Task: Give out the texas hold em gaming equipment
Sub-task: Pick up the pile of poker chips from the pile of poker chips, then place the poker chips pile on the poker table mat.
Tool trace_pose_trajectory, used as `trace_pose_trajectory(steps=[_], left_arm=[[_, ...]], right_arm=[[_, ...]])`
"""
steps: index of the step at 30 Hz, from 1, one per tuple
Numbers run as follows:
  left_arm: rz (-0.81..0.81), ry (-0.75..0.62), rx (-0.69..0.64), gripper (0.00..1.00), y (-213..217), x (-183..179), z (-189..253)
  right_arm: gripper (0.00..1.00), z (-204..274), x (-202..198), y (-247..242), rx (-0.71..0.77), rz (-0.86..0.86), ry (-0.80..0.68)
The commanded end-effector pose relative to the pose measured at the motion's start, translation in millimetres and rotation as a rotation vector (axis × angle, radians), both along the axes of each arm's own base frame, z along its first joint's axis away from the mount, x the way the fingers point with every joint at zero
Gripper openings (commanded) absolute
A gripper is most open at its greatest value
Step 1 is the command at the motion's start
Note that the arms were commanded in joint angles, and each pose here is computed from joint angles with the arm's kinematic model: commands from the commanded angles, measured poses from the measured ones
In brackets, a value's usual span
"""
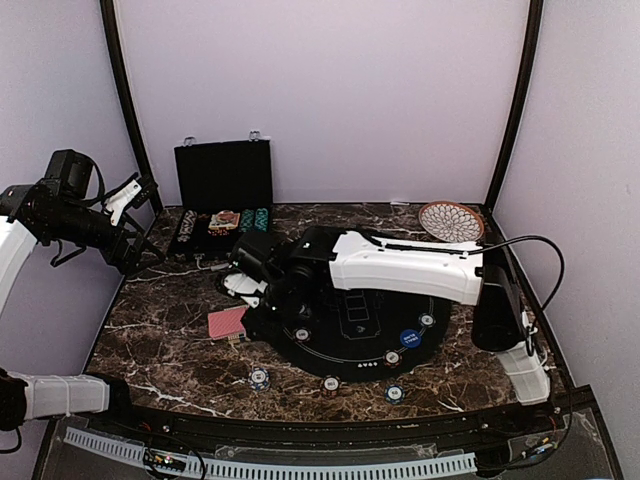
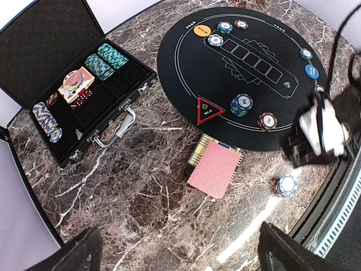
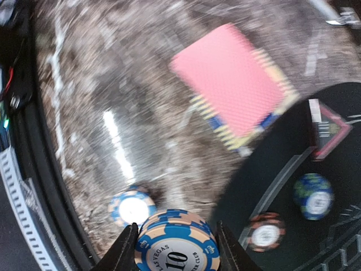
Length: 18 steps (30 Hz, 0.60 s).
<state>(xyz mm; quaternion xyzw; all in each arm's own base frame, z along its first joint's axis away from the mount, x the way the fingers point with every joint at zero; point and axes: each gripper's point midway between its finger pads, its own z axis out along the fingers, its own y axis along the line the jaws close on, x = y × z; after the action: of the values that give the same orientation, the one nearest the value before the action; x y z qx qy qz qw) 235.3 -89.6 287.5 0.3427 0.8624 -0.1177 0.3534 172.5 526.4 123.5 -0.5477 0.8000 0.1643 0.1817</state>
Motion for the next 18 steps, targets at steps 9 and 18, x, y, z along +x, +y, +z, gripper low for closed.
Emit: trace_pose_trajectory(steps=[9, 18], left_arm=[[-0.022, 0.002, -0.007, 0.99, -3, -2, -1], [-0.037, 0.010, -0.019, 0.99, -7, 0, -4]], right_arm=[[0.00, 21, 154, -47, 0.078, -0.428, -0.127], [0.00, -27, 205, -49, 0.063, -0.529, -0.115]])
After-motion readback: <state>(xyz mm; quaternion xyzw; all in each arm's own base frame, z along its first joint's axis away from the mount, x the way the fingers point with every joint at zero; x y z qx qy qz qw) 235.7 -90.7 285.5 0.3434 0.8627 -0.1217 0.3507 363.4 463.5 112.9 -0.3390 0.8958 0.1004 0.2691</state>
